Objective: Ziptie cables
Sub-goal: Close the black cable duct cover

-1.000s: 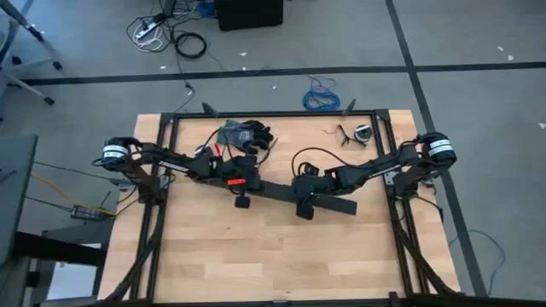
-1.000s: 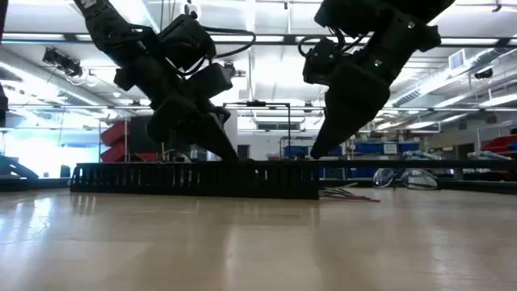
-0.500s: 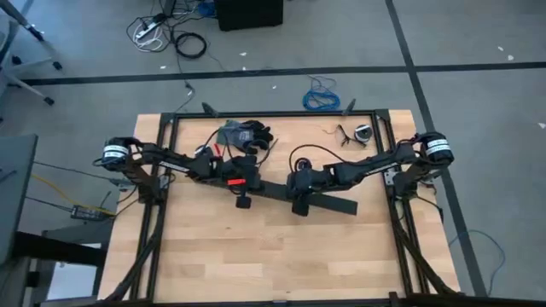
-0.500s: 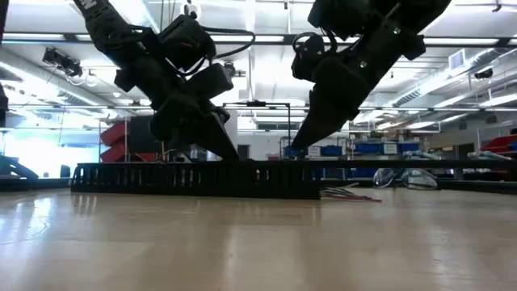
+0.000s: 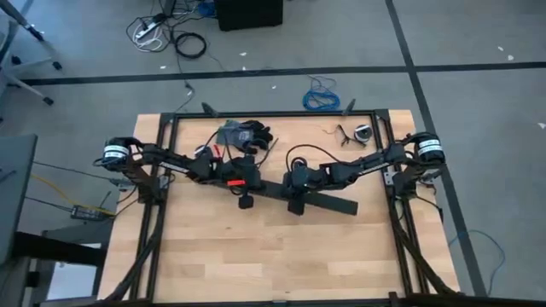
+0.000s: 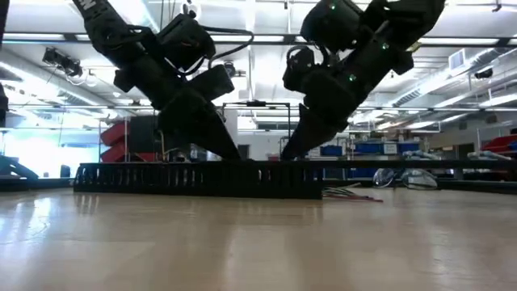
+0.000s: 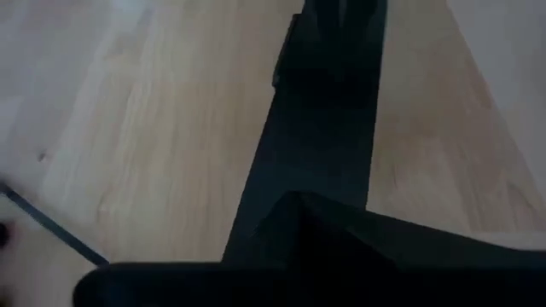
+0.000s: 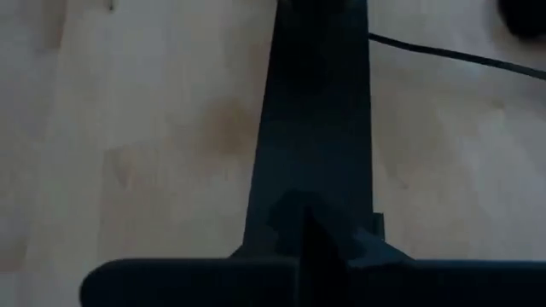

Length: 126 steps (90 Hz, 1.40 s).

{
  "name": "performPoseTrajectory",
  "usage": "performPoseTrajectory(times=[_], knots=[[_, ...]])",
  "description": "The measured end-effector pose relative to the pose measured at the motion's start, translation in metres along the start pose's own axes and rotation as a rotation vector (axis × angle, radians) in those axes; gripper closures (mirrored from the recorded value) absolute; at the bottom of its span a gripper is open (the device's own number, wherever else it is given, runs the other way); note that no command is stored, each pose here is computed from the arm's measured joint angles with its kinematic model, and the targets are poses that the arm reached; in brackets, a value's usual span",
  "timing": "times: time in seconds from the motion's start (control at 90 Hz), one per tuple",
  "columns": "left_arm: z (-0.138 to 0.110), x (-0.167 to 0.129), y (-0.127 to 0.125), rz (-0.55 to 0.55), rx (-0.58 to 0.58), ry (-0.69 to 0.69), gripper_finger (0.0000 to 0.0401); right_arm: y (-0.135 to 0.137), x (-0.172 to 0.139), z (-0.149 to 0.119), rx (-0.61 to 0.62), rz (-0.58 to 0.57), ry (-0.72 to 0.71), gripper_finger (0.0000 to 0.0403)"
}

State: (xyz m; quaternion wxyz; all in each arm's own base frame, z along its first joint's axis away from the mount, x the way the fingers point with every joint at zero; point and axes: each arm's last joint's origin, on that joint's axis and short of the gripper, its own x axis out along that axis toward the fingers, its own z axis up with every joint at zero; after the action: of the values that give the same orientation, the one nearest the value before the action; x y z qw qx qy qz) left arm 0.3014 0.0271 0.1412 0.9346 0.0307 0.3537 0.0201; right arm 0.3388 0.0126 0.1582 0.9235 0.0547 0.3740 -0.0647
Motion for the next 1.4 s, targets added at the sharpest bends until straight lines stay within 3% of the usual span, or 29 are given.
performPoseTrajectory(times=[0.278, 0.667, 0.778, 0.956, 1.233, 1.4], knots=[[0.005, -0.011, 0.002, 0.038, 0.044, -0.008, 0.0401, 0.0, 0.001, -0.007, 0.01, 0.01, 0.086, 0.0402], [0.013, -0.05, 0.019, 0.098, 0.016, 0.003, 0.0401, 0.004, -0.002, -0.017, -0.026, 0.212, 0.21, 0.0403], [0.007, -0.057, 0.026, 0.135, 0.014, 0.081, 0.0401, 0.006, -0.004, -0.017, -0.026, 0.248, 0.223, 0.0403], [-0.012, -0.06, 0.027, 0.119, 0.037, 0.273, 0.0401, 0.005, -0.007, -0.017, -0.028, 0.242, 0.223, 0.0403], [-0.009, -0.075, 0.023, 0.018, 0.077, 0.257, 0.0401, 0.005, -0.007, -0.017, -0.029, 0.236, 0.219, 0.0403], [-0.012, -0.071, 0.021, 0.015, 0.086, 0.285, 0.0388, 0.005, -0.007, -0.017, -0.029, 0.241, 0.215, 0.04]])
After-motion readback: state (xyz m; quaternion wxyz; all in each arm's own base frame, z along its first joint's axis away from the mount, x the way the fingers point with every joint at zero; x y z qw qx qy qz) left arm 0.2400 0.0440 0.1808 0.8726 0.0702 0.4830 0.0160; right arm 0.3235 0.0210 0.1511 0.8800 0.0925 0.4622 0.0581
